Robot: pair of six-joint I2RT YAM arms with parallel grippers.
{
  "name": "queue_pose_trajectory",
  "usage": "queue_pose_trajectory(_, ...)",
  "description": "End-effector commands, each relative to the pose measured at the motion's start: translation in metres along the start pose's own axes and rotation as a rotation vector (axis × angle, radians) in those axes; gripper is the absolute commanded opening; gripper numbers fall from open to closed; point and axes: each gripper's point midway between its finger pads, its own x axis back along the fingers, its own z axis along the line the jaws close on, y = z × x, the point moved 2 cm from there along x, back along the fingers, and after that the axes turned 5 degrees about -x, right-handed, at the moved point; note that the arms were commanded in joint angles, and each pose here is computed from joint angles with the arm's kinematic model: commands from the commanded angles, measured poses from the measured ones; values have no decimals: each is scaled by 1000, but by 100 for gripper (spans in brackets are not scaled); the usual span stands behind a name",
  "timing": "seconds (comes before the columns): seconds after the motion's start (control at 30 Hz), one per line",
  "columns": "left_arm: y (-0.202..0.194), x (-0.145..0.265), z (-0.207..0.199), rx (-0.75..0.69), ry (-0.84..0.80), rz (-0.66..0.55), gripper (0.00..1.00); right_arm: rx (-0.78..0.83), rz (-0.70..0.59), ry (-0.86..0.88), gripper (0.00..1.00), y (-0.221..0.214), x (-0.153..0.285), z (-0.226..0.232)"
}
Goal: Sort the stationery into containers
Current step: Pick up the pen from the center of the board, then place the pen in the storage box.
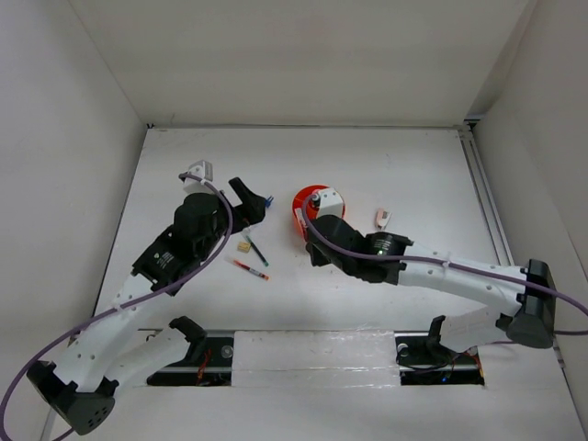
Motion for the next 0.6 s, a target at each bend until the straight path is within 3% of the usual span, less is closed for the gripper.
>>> queue_pose_trajectory(0.0,20,6,-34,47,-179,-63,100,-10,-84,114,0,20,16,13)
queue_pose_trajectory(0.3,33,16,-71,83,-380,-94,100,-53,-201,256,0,41,47,16)
queue_pose_trajectory(0.57,15,18,-106,93,-619,-6,98,-78,-262,348,0,57,63,27)
